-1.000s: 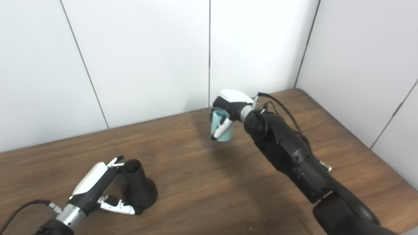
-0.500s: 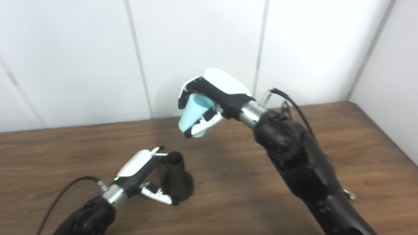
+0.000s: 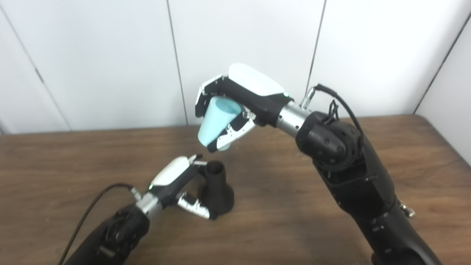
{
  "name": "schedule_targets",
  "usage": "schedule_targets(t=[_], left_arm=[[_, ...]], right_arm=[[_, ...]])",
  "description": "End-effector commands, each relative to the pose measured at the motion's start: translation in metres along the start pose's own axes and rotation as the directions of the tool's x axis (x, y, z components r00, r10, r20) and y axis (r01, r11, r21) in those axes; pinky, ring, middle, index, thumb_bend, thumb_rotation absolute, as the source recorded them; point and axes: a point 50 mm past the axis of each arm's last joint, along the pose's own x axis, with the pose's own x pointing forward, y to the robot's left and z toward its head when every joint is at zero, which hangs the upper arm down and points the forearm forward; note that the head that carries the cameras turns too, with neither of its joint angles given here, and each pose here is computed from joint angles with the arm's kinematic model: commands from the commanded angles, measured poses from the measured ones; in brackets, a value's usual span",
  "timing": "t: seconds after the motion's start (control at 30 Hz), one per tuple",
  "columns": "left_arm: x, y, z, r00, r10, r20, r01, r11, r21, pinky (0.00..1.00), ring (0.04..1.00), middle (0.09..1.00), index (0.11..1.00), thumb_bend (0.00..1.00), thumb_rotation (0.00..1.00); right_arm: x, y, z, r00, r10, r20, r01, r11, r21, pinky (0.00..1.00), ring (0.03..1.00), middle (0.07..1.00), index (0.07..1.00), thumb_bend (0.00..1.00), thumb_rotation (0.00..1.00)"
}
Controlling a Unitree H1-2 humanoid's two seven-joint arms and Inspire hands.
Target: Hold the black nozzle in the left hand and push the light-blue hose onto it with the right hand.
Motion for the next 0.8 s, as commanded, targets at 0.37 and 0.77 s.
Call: schedule_targets(t=[0.37, 0.77], left_arm=[[-0.010, -0.030, -0.007, 0.986, -0.139, -0.087, 0.142, 0.990, 0.025, 1.00, 0.603, 0.446, 0.509, 0.52, 0.00], [-0.011, -0.029, -0.005, 0.985, -0.140, -0.096, 0.143, 0.989, 0.028, 1.00, 0.603, 0.449, 0.508, 0.52, 0.00]], right_arm=[[0.007, -0.001, 0.009, 0.997, 0.071, 0.014, -0.070, 0.994, -0.081, 0.34, 0.440, 0.492, 0.502, 0.50, 0.00], [0.021, -0.001, 0.016, 0.993, 0.115, -0.011, -0.115, 0.979, -0.170, 0.40, 0.450, 0.476, 0.474, 0.50, 0.00]])
